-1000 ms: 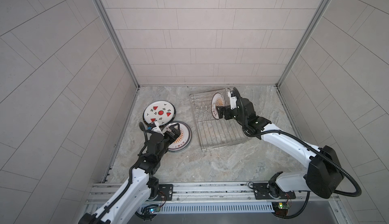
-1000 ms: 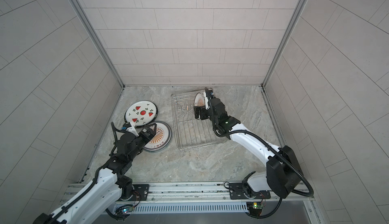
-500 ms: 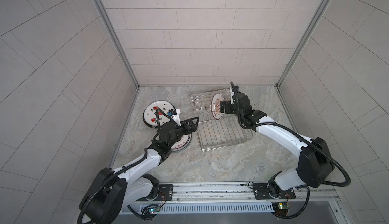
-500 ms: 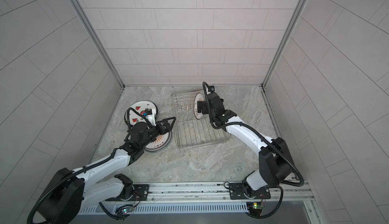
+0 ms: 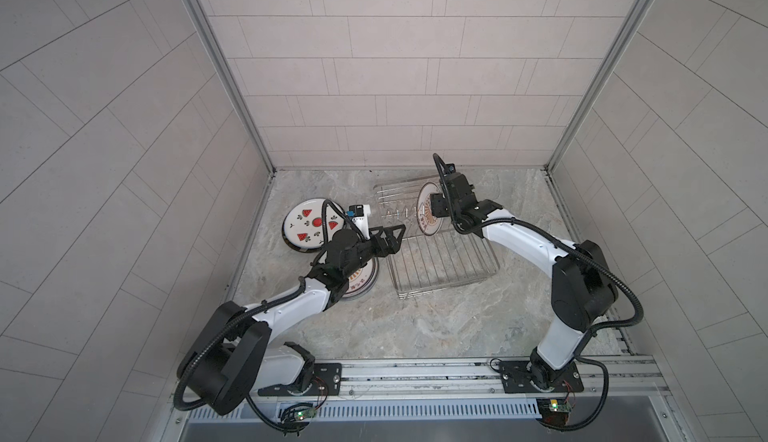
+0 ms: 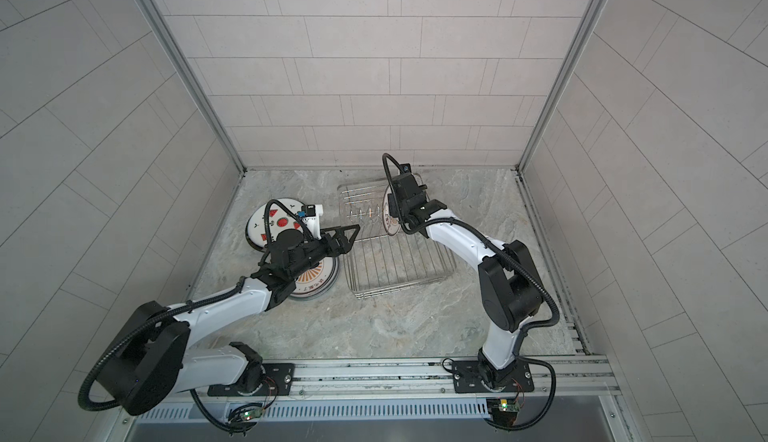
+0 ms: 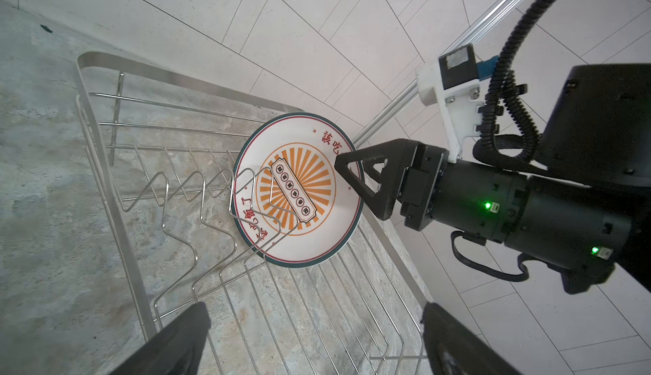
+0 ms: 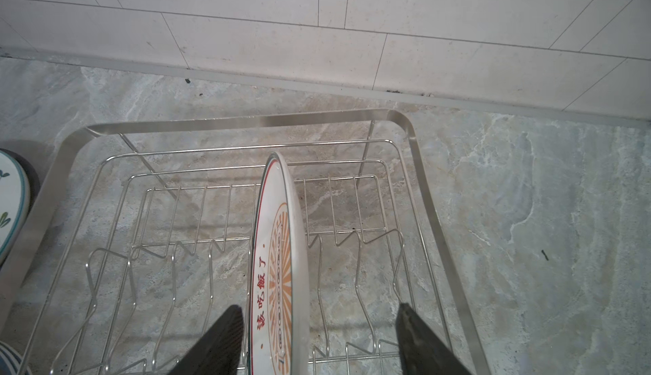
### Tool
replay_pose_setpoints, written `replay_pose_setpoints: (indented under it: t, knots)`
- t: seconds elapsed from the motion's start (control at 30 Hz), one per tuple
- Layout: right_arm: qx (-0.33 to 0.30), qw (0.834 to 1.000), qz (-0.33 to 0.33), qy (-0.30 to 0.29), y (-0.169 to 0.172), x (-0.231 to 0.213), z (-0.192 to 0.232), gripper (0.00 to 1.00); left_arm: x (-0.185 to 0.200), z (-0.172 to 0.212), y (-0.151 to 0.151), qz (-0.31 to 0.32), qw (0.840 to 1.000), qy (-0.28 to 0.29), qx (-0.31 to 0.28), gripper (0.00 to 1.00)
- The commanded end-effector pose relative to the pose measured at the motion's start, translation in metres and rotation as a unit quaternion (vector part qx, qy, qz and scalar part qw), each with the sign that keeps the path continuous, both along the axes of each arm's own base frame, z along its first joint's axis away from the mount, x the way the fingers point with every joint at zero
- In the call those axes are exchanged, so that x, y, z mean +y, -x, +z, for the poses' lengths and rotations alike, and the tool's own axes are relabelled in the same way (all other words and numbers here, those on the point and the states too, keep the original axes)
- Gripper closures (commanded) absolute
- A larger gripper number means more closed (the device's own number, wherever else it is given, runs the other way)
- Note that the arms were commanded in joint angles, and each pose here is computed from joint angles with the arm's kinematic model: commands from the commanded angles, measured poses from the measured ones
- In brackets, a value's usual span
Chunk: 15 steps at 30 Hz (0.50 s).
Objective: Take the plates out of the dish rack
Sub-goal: 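Grasp the last sunburst plate rim with the right gripper while the left reaches over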
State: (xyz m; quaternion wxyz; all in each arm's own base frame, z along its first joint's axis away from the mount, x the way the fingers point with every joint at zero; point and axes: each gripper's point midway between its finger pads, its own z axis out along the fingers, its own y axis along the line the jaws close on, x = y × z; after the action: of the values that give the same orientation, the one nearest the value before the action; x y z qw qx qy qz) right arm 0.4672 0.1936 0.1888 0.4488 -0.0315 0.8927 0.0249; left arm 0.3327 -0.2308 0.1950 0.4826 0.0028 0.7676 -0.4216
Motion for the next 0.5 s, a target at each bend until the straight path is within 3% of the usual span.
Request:
replay_pose_setpoints:
  t: [0.0, 0.27, 0.47]
  knots:
    - [0.006, 1.000, -0.013, 0.008, -0.005, -0.004, -0.001, 0.36, -0.009, 0.020, -0.002, -0.014, 0.999, 0.010, -0.036, 0.00]
    - [0.015, 1.000, -0.016, 0.008, -0.008, -0.002, -0.013, 0.47, -0.014, 0.014, -0.003, -0.013, 1.000, 0.005, -0.020, 0.00]
    - [0.016, 1.000, -0.012, 0.011, -0.006, 0.001, -0.016, 0.48, -0.013, 0.014, -0.003, -0.006, 1.000, 0.018, -0.023, 0.00]
